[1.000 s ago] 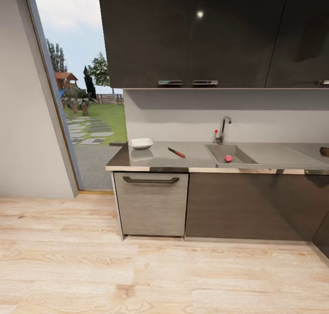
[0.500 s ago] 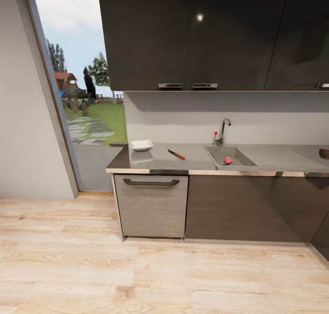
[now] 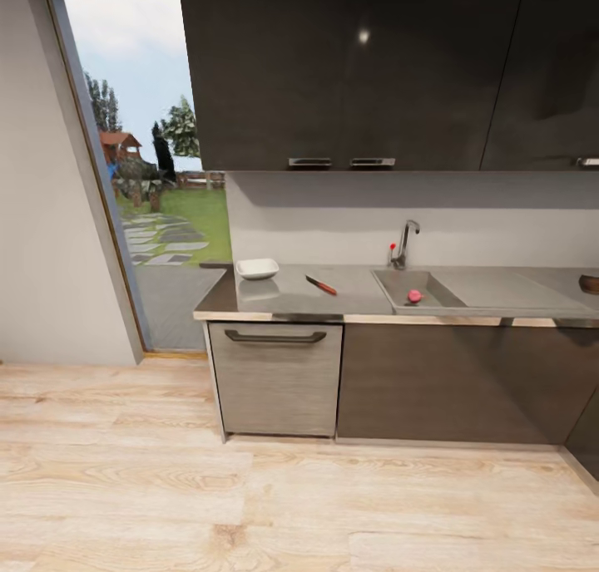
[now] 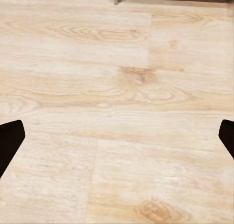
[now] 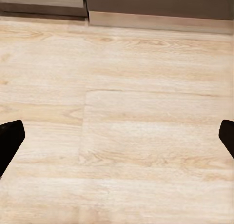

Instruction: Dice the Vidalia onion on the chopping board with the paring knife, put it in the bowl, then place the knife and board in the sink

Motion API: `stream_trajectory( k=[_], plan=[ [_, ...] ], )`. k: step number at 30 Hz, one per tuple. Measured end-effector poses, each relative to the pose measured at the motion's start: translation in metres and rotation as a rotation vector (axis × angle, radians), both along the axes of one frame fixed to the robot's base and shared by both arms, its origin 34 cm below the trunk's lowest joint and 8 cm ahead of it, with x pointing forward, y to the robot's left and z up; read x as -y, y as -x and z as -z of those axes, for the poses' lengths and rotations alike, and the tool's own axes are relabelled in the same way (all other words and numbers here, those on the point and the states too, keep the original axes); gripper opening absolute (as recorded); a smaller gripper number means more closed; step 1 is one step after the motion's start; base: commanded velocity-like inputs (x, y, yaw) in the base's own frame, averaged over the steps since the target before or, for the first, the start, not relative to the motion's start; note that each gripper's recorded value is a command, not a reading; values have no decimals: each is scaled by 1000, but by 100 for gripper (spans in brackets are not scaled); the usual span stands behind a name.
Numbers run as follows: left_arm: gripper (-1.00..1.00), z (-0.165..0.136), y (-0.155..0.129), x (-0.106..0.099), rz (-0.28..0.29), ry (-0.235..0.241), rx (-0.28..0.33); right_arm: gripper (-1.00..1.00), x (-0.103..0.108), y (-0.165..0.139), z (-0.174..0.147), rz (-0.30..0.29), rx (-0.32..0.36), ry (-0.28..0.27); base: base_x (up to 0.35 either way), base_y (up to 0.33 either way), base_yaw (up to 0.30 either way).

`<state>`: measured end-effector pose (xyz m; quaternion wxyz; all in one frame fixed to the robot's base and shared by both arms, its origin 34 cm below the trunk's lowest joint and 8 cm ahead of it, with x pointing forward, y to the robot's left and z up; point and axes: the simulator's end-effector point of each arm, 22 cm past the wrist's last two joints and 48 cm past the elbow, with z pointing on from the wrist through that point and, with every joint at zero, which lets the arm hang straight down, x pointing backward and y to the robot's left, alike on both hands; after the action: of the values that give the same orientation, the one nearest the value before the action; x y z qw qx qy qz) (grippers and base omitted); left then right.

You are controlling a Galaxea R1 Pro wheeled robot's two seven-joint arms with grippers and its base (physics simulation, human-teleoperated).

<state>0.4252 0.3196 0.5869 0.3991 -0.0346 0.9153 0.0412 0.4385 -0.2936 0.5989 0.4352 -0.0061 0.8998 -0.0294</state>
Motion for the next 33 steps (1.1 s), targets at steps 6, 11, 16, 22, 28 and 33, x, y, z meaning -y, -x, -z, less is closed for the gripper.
stream_trajectory(
  k=[6, 11, 16, 22, 28, 33],
  plan=[
    [100, -8, 1, 0, 0, 1, -3, 100, 0, -1, -10, -1, 3, 0, 0, 0, 0],
    [100, -16, 1, 1, 2, 1, -1, 100, 0, -1, -17, -1, 3, 0, 0, 0, 0],
    [100, -23, 1, 3, 4, 2, -1, 100, 0, 0, -25, 0, 3, 1, 0, 0, 0],
    [100, -31, 3, 3, 3, 3, -5, 100, 0, 1, -33, 0, 2, 1, 0, 0, 0],
    [100, -34, 11, 2, 0, 3, -22, 100, 0, 2, -41, 0, 1, 0, 0, 0, 0],
    [100, -36, 17, 1, -2, 4, -37, 100, 0, 3, -47, 0, 1, 0, 0, 0, 0]
  ],
)
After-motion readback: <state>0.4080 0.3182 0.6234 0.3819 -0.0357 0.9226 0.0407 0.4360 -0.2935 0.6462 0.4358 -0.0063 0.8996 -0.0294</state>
